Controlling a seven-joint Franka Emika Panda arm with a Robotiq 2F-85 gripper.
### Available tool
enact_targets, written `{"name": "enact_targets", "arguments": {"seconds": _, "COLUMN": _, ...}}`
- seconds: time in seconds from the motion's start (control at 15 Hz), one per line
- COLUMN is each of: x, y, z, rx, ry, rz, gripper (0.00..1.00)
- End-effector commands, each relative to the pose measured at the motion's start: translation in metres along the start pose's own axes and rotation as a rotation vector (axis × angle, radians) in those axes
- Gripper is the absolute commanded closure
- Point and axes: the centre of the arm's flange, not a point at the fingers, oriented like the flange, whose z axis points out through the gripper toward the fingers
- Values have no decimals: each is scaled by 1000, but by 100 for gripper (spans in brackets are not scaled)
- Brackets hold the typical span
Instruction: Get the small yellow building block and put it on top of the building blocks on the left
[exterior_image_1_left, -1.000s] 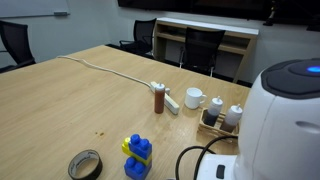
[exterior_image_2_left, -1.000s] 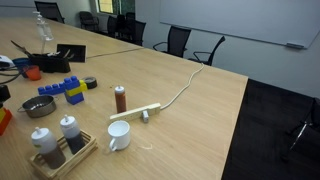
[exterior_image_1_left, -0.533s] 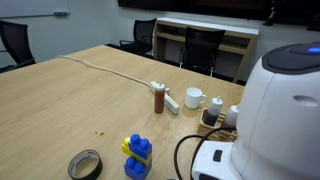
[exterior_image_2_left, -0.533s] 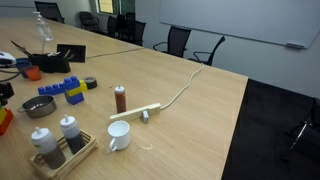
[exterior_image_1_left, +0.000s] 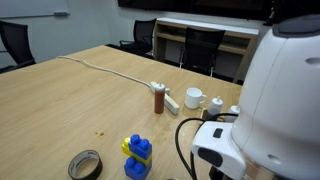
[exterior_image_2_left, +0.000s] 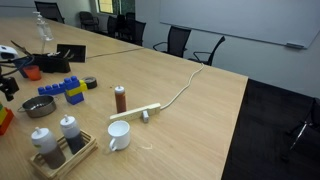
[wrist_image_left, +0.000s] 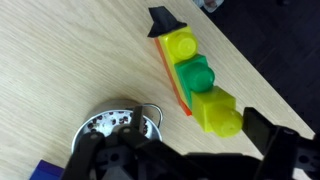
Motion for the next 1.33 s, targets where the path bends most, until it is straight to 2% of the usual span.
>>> {"name": "enact_targets", "arguments": {"seconds": 0.0, "x": -12, "y": -2, "z": -11, "rx": 34, "ry": -16, "rz": 12, "gripper": 0}}
{"name": "enact_targets", "arguments": {"seconds": 0.33, "x": -15, "y": -1, "z": -15, "rx": 51, "ry": -28, "rz": 30, "gripper": 0}}
{"name": "enact_targets", "arguments": {"seconds": 0.73, "x": -20, "y": 14, "z": -44, "rx": 37, "ry": -8, "rz": 64, "gripper": 0}}
{"name": "enact_targets", "arguments": {"seconds": 1.27, "x": -45, "y": 59, "z": -72, "rx": -25, "ry": 48, "rz": 239, "gripper": 0}}
